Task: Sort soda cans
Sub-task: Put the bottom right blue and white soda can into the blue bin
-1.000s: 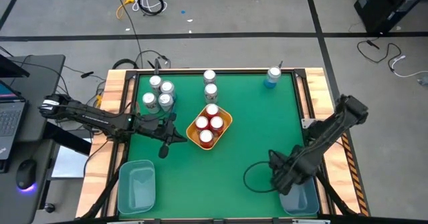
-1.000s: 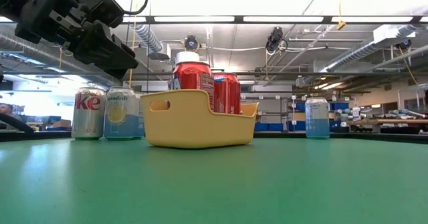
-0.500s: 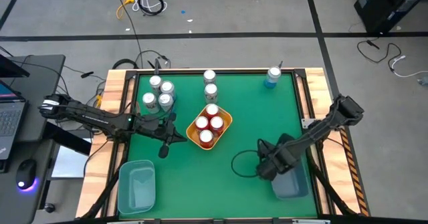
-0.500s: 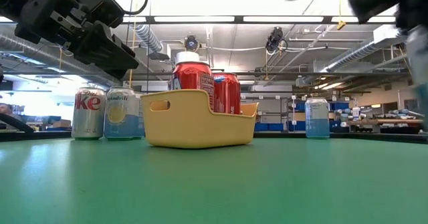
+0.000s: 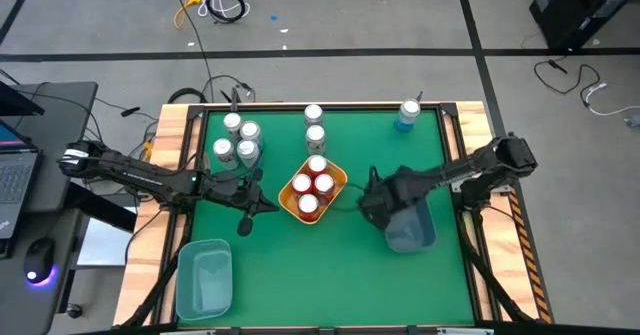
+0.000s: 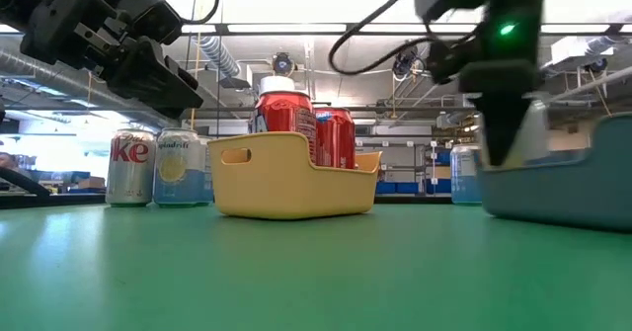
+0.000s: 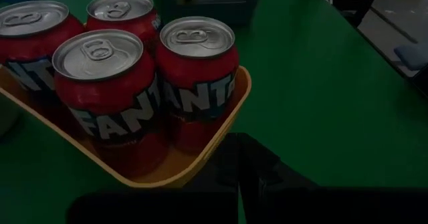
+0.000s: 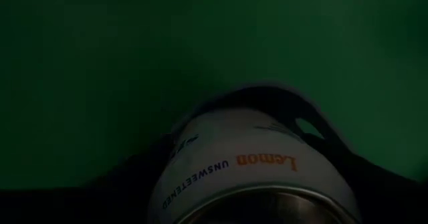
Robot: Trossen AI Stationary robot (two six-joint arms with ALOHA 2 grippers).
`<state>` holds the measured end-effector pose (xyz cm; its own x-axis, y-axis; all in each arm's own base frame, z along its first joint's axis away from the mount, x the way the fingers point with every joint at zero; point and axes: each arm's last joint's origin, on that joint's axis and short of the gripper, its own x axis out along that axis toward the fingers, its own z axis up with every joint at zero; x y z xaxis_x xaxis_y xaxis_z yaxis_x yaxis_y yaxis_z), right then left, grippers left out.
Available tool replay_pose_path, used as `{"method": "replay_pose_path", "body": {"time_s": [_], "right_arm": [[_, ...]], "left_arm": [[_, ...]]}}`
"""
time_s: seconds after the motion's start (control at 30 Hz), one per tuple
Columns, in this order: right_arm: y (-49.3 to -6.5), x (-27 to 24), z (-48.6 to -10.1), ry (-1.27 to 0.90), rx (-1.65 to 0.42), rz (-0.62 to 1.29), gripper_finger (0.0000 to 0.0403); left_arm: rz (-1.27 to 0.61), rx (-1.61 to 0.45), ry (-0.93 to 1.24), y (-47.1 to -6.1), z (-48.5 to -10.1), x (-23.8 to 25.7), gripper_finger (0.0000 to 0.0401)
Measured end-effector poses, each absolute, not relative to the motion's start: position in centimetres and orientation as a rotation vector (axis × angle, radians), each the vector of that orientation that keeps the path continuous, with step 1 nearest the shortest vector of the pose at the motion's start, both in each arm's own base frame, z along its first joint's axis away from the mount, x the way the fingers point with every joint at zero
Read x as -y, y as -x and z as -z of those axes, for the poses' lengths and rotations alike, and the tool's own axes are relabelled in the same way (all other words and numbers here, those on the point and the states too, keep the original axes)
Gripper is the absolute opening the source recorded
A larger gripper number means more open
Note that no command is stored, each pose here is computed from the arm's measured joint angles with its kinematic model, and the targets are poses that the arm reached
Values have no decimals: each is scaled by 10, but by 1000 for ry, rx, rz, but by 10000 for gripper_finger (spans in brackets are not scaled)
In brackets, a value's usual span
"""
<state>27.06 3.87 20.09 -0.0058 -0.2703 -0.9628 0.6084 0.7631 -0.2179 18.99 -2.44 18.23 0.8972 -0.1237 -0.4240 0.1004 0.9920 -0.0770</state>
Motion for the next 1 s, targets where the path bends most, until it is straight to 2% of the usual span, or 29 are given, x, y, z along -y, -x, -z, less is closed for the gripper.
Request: {"method": "replay_pose_path", "body": {"time_s": [0.3, 0.83, 0.9, 1.0], "right_arm": [[-280, 19, -201, -267, -1398, 695, 284], [-278, 51, -201, -312, -1423, 669, 284], [-277, 53, -201, -314, -1434, 670, 308], [-274, 58, -200, -296, -1461, 672, 370]], "left_arm": [[113, -467, 53, -189, -180, 24, 0], [124, -470, 90, -189, -180, 25, 0], [124, -470, 93, -189, -180, 25, 0], [122, -471, 106, -189, -180, 25, 0]]}}
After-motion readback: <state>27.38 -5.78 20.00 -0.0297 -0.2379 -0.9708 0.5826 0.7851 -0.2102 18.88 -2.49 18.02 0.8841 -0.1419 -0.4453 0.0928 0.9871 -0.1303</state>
